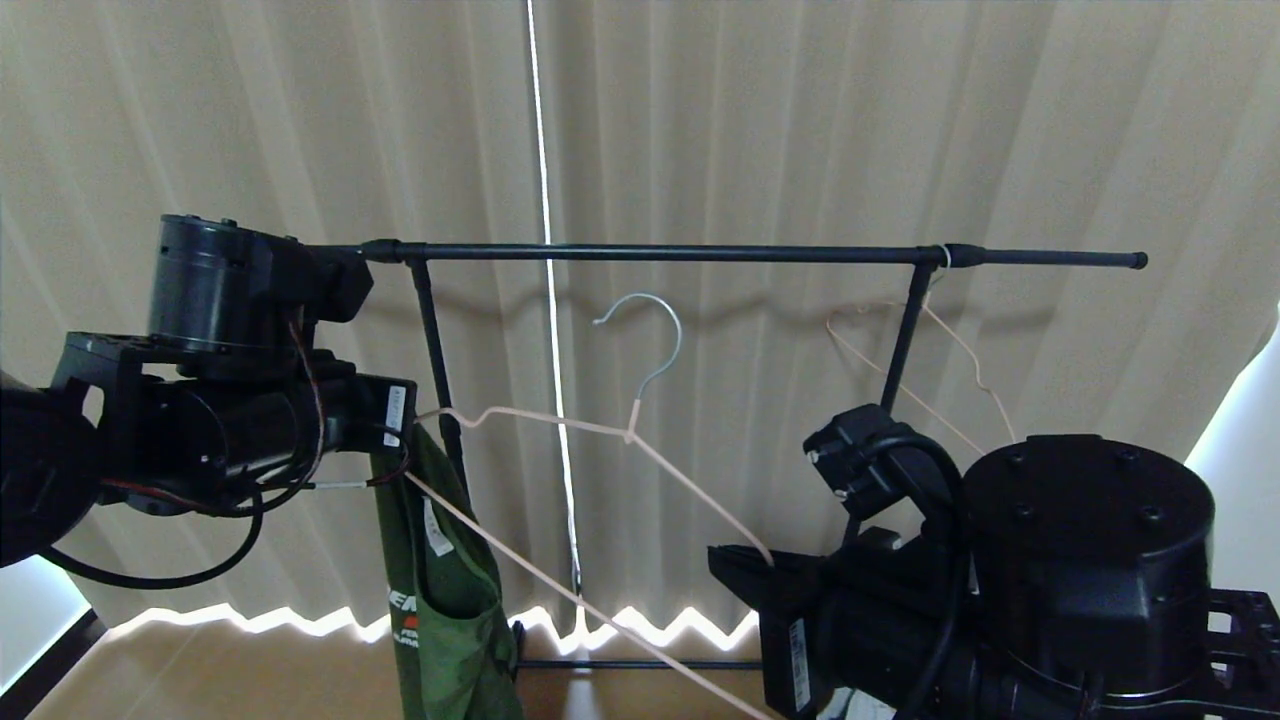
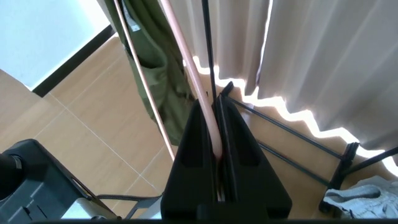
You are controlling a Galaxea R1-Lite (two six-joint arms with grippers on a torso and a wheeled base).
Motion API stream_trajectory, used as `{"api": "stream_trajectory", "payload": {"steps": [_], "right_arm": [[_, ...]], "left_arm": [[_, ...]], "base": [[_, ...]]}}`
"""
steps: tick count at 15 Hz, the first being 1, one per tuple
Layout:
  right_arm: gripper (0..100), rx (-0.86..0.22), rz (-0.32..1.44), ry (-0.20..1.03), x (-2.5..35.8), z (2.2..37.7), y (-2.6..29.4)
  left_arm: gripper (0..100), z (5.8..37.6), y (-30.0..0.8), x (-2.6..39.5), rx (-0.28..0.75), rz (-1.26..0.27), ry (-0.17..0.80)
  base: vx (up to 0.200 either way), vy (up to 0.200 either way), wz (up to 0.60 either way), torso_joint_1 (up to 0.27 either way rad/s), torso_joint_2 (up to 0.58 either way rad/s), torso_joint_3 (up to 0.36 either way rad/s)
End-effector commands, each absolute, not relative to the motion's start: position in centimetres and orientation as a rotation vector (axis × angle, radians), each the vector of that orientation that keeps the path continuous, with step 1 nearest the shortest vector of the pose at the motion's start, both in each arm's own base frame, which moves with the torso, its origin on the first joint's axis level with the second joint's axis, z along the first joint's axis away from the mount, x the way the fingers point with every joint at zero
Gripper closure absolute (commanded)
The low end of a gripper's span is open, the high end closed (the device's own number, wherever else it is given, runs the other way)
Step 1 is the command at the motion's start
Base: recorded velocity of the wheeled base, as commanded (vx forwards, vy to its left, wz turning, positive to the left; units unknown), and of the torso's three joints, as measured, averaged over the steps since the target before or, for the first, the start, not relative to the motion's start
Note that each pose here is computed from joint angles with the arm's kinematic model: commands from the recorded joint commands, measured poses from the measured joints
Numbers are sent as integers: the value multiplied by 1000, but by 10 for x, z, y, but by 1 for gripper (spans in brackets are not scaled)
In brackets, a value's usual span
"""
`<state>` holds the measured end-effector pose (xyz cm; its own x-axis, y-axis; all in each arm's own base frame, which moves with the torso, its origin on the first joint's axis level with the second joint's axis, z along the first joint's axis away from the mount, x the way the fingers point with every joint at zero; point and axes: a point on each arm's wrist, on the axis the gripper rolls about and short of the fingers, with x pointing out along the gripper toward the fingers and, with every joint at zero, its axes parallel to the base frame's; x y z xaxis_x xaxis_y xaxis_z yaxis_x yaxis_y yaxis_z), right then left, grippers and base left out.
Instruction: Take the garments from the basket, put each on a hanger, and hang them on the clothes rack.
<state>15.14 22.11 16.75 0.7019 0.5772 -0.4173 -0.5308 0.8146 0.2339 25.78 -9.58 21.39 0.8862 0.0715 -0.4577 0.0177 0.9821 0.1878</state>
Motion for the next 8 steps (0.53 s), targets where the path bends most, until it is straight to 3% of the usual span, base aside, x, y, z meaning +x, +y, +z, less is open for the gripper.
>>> {"api": "stream_trajectory", "payload": {"steps": [1, 8], "right_arm": [[100, 100, 623, 495, 150, 168, 221], [100, 101, 643, 487, 146, 171, 226]], "left_arm": [[100, 213, -96, 258, 190, 29, 484], [100, 212, -95, 257, 192, 29, 488]], "base": [[0, 0, 0, 0, 0, 0], [0, 0, 0, 0, 0, 0]]}}
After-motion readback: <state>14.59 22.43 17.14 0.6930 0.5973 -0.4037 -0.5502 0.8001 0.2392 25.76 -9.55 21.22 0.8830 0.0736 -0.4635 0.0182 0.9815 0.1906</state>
